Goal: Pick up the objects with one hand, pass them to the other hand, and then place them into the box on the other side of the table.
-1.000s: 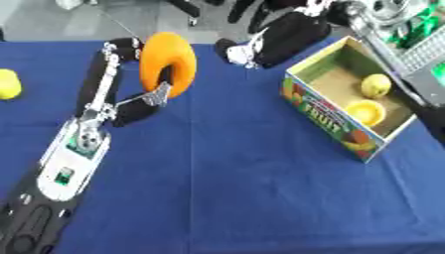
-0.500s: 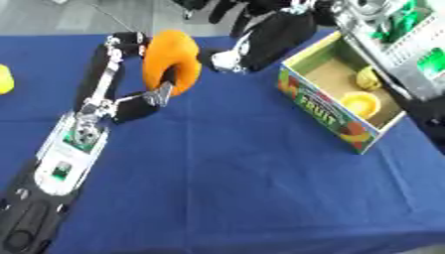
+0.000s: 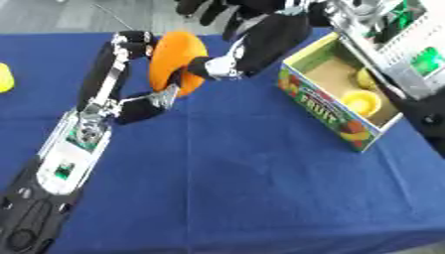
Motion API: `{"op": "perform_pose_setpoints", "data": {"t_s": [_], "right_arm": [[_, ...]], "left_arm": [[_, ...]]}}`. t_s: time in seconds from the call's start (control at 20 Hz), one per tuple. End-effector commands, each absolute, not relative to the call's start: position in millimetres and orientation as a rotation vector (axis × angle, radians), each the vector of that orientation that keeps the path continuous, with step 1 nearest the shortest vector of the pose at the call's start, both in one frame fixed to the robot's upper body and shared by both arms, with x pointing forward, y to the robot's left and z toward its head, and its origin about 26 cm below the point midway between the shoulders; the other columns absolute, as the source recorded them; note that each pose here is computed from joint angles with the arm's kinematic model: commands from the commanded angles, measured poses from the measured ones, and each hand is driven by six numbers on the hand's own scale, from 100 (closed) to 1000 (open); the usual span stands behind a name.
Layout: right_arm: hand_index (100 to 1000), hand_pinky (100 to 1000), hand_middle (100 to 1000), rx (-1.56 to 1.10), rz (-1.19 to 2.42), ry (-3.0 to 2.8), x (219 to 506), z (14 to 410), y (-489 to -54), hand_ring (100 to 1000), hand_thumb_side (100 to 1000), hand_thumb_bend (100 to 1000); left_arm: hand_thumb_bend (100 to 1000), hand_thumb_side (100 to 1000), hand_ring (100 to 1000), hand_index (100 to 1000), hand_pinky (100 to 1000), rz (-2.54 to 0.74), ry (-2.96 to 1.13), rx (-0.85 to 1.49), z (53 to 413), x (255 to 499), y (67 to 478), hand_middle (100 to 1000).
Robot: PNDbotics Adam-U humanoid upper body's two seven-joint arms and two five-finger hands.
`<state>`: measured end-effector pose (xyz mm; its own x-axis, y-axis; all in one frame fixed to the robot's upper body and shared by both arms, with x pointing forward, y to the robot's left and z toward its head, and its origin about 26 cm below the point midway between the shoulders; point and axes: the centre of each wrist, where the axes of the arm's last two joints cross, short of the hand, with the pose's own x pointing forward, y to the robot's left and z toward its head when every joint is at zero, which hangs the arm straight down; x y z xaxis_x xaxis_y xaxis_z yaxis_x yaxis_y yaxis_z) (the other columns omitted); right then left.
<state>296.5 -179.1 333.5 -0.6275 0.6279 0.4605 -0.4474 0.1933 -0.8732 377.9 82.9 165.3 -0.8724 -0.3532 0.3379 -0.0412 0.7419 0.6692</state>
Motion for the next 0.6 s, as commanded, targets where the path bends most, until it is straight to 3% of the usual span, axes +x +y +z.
{"op": "perform_pose_setpoints", "data": {"t_s": [0.05,0.6], "right_arm": [[895,759,915,-0.221,1.582,-1.626,293.2,340.4,-180.5,909,263,346],[886,759,901,-0.291,1.579,-1.597,294.4,334.5,-182.5,899,253,380]], "left_arm": [[100,158,501,385,608,-0.960,-2.565,0.296,180.3,373.0,76.0,462],[100,133,507,390,608,-1.033,-2.649,0.299,190.4,360.4,76.8,466]]}}
